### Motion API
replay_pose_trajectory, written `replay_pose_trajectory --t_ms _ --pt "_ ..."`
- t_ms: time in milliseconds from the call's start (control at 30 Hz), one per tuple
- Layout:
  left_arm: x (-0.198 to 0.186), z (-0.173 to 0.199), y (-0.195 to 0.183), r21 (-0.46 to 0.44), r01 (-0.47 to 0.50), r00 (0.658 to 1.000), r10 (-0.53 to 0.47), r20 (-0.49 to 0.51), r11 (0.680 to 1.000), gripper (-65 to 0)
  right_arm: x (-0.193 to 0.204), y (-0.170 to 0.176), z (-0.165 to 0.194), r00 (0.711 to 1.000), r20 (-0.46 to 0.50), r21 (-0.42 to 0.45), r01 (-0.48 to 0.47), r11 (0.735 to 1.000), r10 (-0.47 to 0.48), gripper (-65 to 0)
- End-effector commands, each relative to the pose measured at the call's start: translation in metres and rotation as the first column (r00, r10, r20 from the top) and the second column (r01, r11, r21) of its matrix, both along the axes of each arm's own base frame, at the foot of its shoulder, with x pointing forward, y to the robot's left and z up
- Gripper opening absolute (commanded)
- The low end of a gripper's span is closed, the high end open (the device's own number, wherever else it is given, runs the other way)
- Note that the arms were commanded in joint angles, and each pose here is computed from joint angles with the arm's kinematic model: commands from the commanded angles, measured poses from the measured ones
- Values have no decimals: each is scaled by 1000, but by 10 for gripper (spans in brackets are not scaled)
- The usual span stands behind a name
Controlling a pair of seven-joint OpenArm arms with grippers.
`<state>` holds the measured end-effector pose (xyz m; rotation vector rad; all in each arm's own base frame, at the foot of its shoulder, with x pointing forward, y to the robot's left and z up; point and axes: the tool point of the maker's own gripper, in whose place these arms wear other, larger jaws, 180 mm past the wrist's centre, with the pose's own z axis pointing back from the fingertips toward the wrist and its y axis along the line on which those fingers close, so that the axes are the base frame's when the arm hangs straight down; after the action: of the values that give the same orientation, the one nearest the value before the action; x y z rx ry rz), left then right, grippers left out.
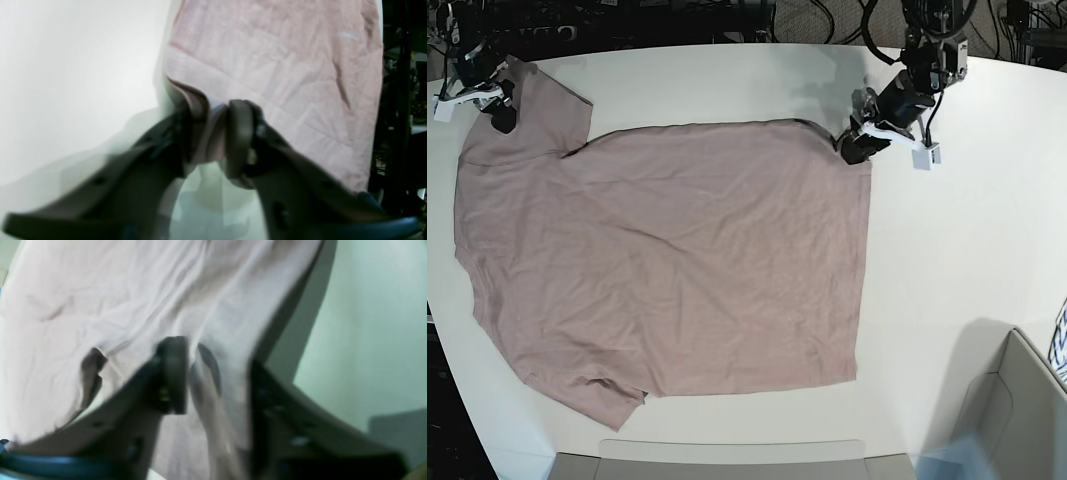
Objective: Fold the T-shirt properly
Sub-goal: 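Pull the grasped shoulder edge toward the robot with both grippers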
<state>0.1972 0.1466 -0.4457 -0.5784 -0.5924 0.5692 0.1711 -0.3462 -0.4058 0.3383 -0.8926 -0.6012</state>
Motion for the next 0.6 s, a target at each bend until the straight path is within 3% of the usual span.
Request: replay_pose_trajectory --t_ms 0,67,333,467,567 --pt "-8 -6 4 26 10 999 -9 -45 1000 -570 5 -5 10 1000 24 -18 -10 1000 11 -577" --pt "-8 -6 6 28 6 999 -5 -44 1000 -650 5 -5 10 1000 24 -18 -10 1000 11 -650" --pt "-9 -5 13 44 1 999 1 -43 999 -650 13 16 20 996 43 1 -72 997 72 -650" --pt "-23 -7 40 77 -57 996 62 -62 995 -650 13 39 33 987 87 19 -137 990 135 -650" --pt "-29 2 60 100 -51 999 52 -9 994 -650 8 61 40 980 119 48 -169 984 162 -650"
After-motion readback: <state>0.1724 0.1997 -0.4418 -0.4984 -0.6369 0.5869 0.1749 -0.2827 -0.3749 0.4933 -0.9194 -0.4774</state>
